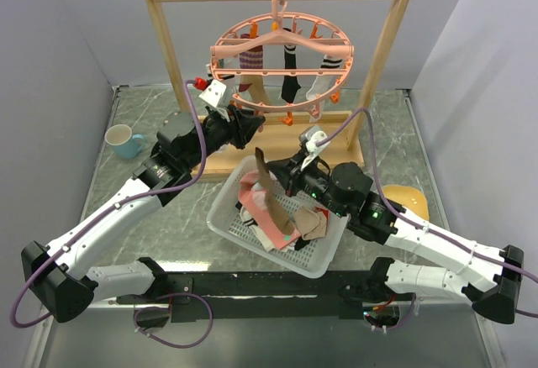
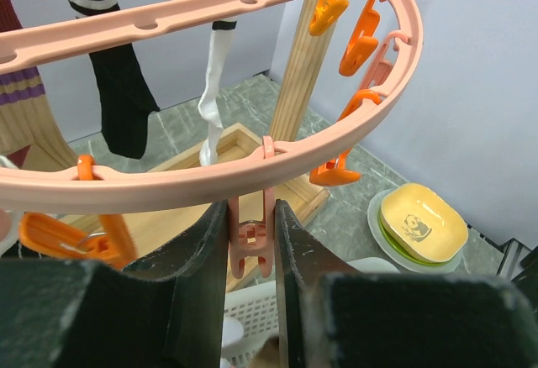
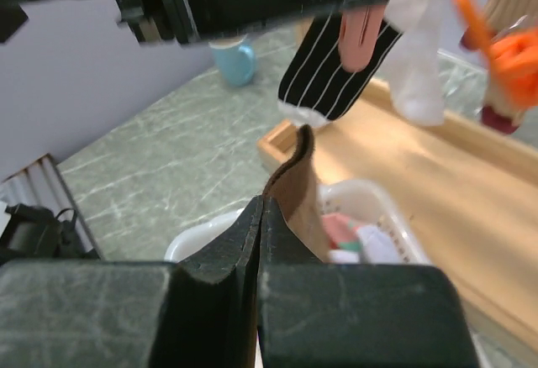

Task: Clip the socks to the hanger
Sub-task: Pick up the sock from the bin, then clamp the sock onto the hanger.

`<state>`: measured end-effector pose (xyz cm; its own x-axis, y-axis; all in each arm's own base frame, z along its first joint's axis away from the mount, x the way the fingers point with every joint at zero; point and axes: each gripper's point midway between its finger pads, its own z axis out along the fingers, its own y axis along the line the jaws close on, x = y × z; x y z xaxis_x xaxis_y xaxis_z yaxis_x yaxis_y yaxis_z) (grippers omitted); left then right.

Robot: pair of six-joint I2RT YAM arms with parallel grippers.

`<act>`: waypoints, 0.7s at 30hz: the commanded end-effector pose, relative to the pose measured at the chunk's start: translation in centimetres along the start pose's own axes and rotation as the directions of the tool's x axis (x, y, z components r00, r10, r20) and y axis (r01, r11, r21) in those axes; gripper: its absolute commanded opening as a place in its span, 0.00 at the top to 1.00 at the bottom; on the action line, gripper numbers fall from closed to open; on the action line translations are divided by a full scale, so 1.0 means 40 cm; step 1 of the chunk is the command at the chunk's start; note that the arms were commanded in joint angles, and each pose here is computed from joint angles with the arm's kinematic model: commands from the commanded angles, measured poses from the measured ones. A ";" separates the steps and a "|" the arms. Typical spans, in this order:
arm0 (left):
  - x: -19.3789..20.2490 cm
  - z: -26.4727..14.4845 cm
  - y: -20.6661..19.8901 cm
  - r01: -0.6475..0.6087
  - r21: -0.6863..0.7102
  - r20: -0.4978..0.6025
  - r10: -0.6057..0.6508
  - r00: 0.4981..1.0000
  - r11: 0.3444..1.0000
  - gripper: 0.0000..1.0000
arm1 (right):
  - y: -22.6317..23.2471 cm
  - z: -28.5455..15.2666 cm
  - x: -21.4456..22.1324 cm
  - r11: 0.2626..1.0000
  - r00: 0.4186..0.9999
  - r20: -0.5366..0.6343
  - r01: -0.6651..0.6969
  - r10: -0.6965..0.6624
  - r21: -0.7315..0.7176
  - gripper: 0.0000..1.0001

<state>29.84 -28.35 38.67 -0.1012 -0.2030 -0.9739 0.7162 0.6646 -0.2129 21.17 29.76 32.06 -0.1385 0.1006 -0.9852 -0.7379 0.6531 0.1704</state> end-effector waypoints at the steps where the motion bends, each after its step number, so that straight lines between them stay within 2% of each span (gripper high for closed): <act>1: 0.012 -0.008 -0.029 -0.006 0.047 -0.042 0.008 0.999 0.999 0.99 | -0.015 -0.007 -0.016 0.997 0.997 -0.015 0.074 -0.073 0.027 1.00; 8: 0.017 -0.013 -0.033 -0.001 0.055 -0.042 0.004 0.999 0.998 0.99 | -0.026 -0.014 0.013 0.997 0.998 -0.035 0.056 -0.054 0.045 1.00; 21: 0.028 -0.014 -0.008 0.029 -0.016 -0.050 -0.030 0.998 0.999 0.99 | -0.036 0.048 -0.055 0.988 0.991 -0.011 0.132 -0.132 0.078 1.00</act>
<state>29.96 -28.24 38.63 -0.1079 -0.2089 -0.9720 0.7068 0.6715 -0.2228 22.76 30.12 30.13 -0.1203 -0.0506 -0.9915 -0.7147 0.6976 0.0511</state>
